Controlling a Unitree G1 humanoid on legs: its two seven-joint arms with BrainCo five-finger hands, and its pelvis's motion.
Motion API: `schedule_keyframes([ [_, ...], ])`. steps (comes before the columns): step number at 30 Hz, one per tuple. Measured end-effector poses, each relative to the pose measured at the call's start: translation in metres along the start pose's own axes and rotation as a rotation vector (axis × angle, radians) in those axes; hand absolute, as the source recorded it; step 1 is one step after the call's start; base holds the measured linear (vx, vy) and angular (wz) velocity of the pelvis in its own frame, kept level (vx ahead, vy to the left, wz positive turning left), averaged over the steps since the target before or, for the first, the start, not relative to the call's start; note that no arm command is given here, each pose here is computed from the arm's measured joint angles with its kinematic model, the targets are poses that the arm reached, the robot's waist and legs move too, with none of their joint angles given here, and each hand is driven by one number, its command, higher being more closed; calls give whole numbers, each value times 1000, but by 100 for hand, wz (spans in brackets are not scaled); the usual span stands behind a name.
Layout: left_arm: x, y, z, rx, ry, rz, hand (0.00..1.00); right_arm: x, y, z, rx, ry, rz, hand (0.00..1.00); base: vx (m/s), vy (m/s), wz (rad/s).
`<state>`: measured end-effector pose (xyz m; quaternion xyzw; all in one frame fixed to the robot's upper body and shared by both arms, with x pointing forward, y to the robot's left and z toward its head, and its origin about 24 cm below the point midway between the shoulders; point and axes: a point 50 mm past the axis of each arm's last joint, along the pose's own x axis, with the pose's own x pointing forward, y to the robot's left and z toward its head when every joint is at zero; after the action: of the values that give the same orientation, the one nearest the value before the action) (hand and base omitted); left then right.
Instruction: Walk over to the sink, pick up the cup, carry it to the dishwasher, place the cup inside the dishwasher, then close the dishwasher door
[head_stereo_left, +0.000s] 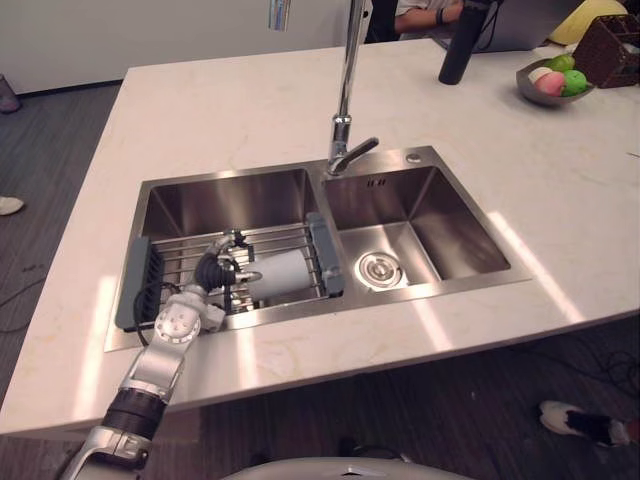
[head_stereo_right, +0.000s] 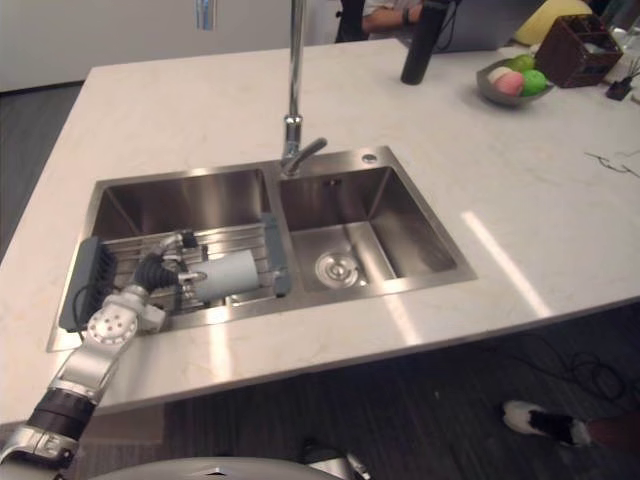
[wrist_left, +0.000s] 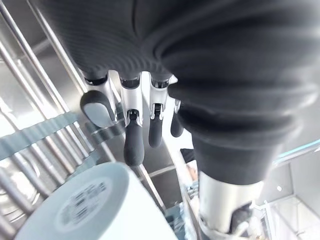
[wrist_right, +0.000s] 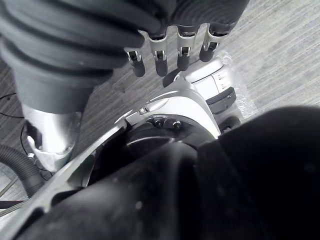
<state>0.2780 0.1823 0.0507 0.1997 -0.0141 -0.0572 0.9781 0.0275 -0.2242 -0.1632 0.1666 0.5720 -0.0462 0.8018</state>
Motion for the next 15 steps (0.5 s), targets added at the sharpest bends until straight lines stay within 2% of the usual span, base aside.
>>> schedule_keyframes([
  [6, -7, -13, -1, 162, -18, -53, 100, -2, -2, -3, 1, 5, -5, 0, -44, -22, 2],
  [7, -8, -17, -2, 204, -11, -73, 0, -2, -2, -4, 2, 7, -7, 0, -36, -20, 0],
  [12, -8, -22, 6, 318, -20, -92, 0, -3, -3, -6, 5, 13, -10, 0, -26, -12, 0],
  [15, -10, -23, 39, 405, -169, -78, 0, -3, -4, -7, 7, 15, -13, 0, 0, 0, 0],
])
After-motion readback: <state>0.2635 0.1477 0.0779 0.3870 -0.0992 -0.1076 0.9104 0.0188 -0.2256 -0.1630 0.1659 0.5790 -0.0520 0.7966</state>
